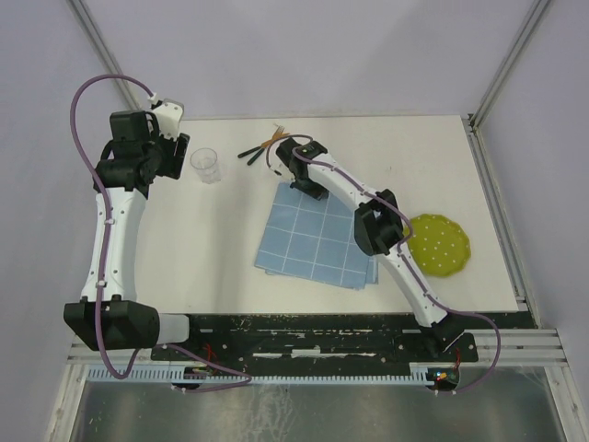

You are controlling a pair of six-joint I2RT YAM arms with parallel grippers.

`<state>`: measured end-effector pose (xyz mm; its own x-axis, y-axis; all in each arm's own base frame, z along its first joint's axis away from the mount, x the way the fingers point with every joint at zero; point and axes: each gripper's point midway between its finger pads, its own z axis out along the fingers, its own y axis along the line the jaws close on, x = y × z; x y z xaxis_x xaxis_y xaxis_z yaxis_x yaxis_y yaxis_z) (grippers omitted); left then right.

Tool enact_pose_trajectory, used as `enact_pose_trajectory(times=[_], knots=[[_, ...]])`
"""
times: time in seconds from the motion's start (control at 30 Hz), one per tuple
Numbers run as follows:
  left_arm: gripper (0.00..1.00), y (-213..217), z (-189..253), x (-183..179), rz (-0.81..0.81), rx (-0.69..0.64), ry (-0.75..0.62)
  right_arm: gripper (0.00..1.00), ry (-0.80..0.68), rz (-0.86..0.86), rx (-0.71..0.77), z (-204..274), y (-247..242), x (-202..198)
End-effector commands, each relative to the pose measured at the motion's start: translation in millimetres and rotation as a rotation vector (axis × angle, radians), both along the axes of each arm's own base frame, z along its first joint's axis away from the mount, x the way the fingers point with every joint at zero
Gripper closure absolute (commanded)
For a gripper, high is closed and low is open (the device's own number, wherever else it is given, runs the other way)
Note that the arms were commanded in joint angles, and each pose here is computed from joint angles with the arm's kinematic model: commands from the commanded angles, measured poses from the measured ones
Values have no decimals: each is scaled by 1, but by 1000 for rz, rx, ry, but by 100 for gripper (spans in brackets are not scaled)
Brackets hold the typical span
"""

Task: Set the dinner table for one person
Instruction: Move the napkin to the center of the board.

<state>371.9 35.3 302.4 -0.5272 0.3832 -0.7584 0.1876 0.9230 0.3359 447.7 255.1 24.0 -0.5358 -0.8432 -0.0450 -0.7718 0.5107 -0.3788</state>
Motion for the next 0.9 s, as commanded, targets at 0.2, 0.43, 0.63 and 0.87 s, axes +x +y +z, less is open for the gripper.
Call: enact_pose_trajectory(times=[0.2,0.43,0.63,0.87], knots=[[29,-15,3,1,-92,16,-12,98,-121,-44,254,155,-32,-34],[29,-52,-38,-11,-223,108,93,98,217,-24,286,147,-69,-149],[30,-72,-80,-22,-275,127,188,98,408,-46,253,121,-94,-211],[32,-75,-106,-24,-263,121,266,98,423,-101,236,105,-111,-232]])
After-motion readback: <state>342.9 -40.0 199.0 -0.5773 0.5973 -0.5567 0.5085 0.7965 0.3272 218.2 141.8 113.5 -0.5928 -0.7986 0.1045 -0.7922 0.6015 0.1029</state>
